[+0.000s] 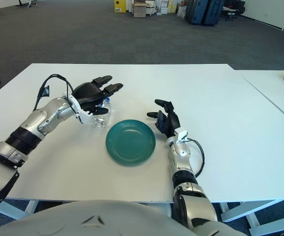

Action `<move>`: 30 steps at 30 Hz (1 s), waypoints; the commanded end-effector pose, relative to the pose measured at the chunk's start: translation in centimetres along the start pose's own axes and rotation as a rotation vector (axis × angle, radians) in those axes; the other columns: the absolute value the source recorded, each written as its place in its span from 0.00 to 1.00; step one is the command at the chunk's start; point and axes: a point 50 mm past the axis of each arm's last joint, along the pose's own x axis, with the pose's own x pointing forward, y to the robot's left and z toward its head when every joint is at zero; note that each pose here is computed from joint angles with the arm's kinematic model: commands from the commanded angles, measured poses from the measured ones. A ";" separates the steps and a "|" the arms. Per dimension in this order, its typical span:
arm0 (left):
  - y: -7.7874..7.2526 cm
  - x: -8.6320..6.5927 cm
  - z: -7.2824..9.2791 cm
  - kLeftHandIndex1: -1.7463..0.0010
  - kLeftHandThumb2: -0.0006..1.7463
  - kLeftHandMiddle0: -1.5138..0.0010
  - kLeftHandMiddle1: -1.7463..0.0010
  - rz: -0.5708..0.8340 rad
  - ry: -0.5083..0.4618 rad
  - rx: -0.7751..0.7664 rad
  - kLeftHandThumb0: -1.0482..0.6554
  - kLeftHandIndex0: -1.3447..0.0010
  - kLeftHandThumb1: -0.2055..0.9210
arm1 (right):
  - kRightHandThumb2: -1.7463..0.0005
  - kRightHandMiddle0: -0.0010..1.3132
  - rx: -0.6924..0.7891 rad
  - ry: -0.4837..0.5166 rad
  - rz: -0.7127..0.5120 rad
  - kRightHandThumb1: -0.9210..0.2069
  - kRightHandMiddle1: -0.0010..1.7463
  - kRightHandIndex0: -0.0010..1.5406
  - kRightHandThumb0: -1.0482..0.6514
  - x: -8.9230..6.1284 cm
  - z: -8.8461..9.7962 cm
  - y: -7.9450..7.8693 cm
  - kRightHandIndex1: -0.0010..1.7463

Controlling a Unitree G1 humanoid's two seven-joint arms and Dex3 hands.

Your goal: Put the bottle into the plate.

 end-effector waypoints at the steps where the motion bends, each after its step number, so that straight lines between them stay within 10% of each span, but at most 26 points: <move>1: -0.1 1.6 -0.6 0.80 0.56 0.92 0.99 0.015 0.095 -0.008 0.00 1.00 1.00 | 0.54 0.00 0.055 0.226 -0.110 0.00 0.58 0.38 0.17 -6.3 -5.1 -1.4 0.48; 14: -5.9 4.1 -2.2 0.78 0.40 0.79 0.95 0.051 0.670 -0.211 0.01 1.00 1.00 | 0.53 0.00 0.058 0.223 -0.120 0.00 0.59 0.37 0.17 -6.4 -5.1 -1.5 0.49; 30: -7.4 4.1 -2.1 0.85 0.46 0.79 0.97 -0.038 0.862 -0.276 0.00 1.00 1.00 | 0.53 0.00 0.070 0.232 -0.124 0.00 0.61 0.36 0.17 -6.3 -5.2 -1.4 0.51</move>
